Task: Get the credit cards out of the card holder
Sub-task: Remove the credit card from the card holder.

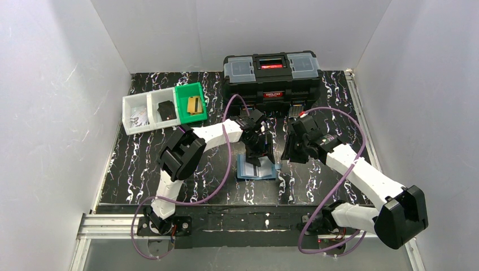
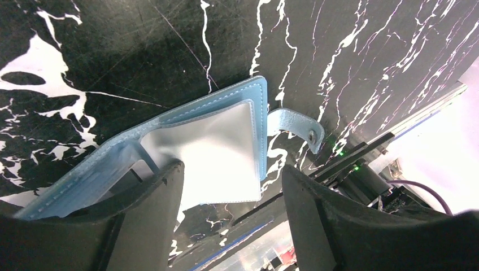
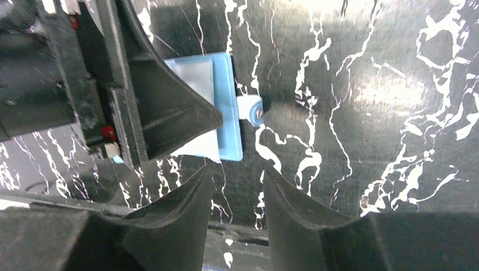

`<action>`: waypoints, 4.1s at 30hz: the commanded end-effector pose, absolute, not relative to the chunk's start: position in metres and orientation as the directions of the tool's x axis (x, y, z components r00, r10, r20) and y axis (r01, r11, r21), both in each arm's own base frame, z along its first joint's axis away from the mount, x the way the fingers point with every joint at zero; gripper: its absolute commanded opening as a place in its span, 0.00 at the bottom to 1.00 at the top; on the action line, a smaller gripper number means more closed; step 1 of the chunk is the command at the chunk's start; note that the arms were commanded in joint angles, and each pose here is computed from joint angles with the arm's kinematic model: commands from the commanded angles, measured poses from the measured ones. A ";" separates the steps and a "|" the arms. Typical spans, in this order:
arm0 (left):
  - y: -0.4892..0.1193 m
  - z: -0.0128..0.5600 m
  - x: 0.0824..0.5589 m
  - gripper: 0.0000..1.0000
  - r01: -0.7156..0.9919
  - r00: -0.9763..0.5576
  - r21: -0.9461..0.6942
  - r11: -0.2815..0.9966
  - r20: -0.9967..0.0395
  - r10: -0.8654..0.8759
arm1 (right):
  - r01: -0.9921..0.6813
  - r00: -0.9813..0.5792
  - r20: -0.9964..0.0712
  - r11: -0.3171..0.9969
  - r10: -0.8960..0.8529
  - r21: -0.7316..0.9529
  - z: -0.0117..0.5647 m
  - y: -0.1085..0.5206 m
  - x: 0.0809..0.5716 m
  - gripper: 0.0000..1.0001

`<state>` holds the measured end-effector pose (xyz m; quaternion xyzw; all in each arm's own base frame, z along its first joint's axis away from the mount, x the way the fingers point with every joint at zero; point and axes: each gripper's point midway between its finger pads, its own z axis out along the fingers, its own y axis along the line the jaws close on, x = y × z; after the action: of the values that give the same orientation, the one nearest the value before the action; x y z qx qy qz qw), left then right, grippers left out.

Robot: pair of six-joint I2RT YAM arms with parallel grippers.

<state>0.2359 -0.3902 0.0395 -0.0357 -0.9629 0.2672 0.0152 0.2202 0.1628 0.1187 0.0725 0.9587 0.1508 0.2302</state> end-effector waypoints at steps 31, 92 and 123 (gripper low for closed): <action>-0.388 0.118 0.238 0.57 0.166 -0.981 -0.644 0.747 -0.030 0.192 | -0.244 -0.909 -0.416 0.811 -0.001 0.531 0.132 0.256 0.204 0.30; -0.399 0.086 0.205 0.76 -0.143 -0.908 -0.773 0.617 0.351 0.228 | -0.462 -0.766 -0.619 0.819 -0.175 0.341 0.081 0.260 0.203 0.25; -0.296 0.070 0.229 0.55 0.045 -0.992 -0.508 0.860 0.081 0.100 | -0.040 -0.986 -0.146 0.753 0.075 0.656 0.051 0.261 0.185 0.11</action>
<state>0.2310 -0.3114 0.0662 -0.0198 -0.9538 0.2899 0.0761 0.1829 0.2459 0.0326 -0.0042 0.9513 0.2941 0.0926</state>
